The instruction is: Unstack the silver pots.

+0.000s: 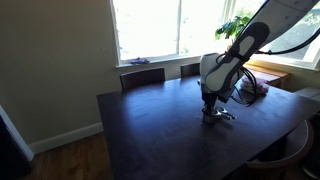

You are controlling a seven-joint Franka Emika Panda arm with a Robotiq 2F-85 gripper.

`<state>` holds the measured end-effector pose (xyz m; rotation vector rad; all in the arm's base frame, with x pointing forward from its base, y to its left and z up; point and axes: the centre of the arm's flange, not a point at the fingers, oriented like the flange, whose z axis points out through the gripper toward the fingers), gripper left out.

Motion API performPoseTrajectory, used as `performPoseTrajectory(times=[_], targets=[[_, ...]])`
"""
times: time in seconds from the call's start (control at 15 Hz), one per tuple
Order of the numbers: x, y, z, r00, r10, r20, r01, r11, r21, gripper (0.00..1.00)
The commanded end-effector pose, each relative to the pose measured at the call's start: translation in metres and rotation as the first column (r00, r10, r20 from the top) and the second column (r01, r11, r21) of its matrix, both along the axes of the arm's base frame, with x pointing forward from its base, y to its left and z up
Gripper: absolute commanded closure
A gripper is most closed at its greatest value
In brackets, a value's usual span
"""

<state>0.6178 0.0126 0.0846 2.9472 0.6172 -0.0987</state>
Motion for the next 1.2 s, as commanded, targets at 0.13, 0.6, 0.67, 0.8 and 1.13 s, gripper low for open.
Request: performPoseTrajectory(times=[0.13,0.6,0.67,0.8,1.13], targets=[[-0.014,-0.001,0.039,1.000,0.008,0.001,-0.008,1.000,-0.008,0.98],[-0.019,0.001,0.063,0.999,0.013,0.033,-0.013,1.000,-0.005,0.98],[-0.020,0.001,0.065,0.999,0.014,0.036,-0.014,1.000,-0.003,0.98],[-0.021,0.001,0.066,0.999,0.012,0.046,-0.012,1.000,0.002,0.98],[-0.019,0.003,0.063,0.996,-0.005,0.088,0.004,1.000,0.019,0.98]])
